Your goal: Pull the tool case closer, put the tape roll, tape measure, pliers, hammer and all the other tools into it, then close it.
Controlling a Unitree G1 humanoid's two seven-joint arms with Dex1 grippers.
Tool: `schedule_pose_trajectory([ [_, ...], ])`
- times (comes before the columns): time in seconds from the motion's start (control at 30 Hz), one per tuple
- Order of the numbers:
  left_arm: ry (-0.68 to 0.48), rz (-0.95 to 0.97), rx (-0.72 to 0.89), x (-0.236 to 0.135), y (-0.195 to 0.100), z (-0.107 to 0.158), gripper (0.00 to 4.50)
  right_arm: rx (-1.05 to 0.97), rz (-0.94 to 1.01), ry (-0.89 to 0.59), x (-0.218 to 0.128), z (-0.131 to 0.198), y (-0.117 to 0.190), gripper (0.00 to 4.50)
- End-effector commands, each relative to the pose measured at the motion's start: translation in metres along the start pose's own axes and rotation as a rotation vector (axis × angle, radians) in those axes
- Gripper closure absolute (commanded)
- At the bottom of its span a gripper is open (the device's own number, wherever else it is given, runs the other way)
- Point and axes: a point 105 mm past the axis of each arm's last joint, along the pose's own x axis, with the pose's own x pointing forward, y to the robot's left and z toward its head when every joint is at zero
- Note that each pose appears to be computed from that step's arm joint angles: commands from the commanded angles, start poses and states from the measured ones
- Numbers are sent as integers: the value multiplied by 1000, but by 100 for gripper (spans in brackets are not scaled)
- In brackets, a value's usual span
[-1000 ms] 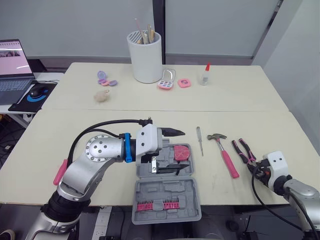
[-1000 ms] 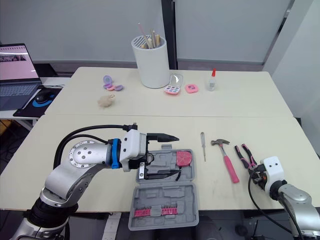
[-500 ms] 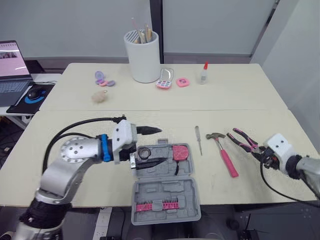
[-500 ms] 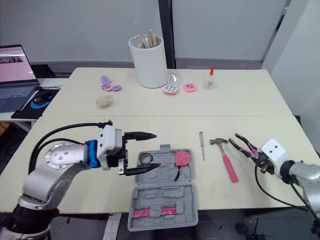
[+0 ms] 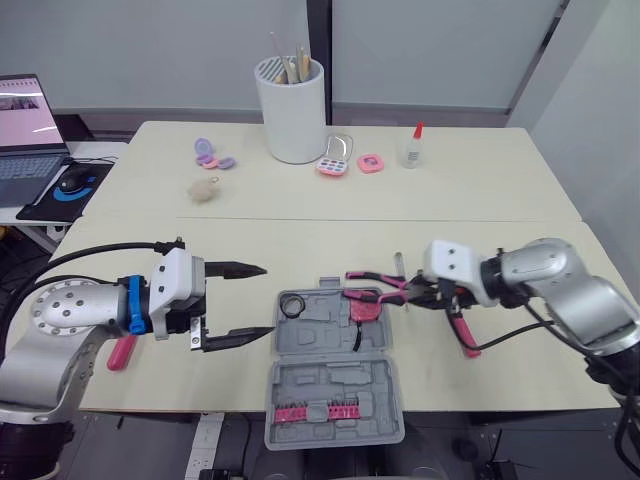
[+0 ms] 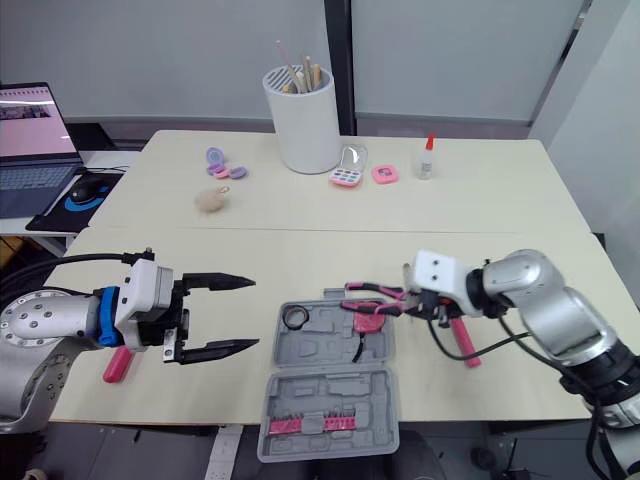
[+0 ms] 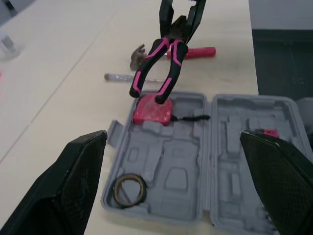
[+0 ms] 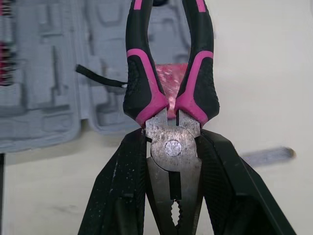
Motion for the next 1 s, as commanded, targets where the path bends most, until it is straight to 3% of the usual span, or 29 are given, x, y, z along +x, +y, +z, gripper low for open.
schedule_pose_trajectory([
  [0.03, 20, -34, 54, -9, -7, 6, 0, -49, -10, -19, 8, 20, -2, 325],
  [0.53, 103, -67, 45, -31, -12, -4, 0, -161, 82, 21, 69, 42, 20, 325],
  [1.0, 111, -58, 62, -28, -7, -5, 0, -180, 90, 21, 88, 46, 17, 325],
])
